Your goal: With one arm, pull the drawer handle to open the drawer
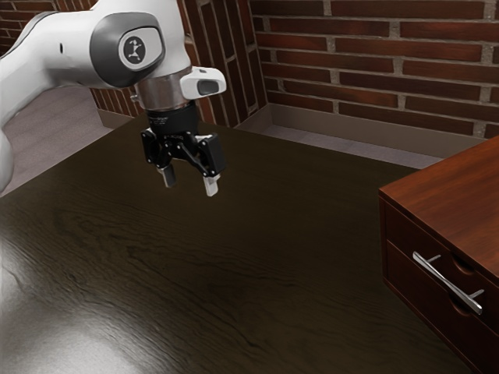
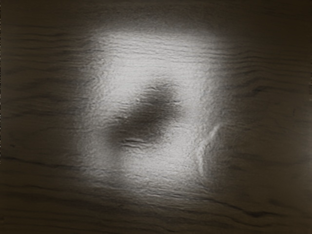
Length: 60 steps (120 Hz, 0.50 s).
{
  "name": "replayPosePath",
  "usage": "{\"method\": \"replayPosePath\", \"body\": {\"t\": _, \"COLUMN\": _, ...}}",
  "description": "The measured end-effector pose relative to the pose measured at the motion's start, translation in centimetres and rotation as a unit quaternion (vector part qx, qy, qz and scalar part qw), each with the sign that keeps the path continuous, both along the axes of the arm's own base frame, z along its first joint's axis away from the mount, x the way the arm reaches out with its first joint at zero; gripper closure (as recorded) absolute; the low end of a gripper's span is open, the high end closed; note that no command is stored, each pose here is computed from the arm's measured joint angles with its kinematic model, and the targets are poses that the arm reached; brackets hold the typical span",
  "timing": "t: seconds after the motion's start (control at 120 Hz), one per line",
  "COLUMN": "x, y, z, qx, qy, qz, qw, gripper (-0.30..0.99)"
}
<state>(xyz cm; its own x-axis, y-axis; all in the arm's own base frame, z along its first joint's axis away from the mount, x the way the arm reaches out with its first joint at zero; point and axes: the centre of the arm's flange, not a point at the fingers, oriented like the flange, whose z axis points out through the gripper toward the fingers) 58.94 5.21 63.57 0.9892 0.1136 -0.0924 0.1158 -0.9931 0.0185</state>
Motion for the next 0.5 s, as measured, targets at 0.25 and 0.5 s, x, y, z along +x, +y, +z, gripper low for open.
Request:
{"method": "replayPosePath", "body": {"t": 0.25, "x": 0.0, "y": 0.2, "z": 0.2, "qx": -0.002, "qy": -0.002, "qz": -0.001, "qw": 1.000, "gripper": 0.00}}
{"method": "replayPosePath", "body": {"t": 0.5, "x": -7.6, "y": -2.1, "z": 12.1, "qx": -0.020, "qy": -0.073, "qz": 0.037, "qw": 0.996, "gripper": 0.00}}
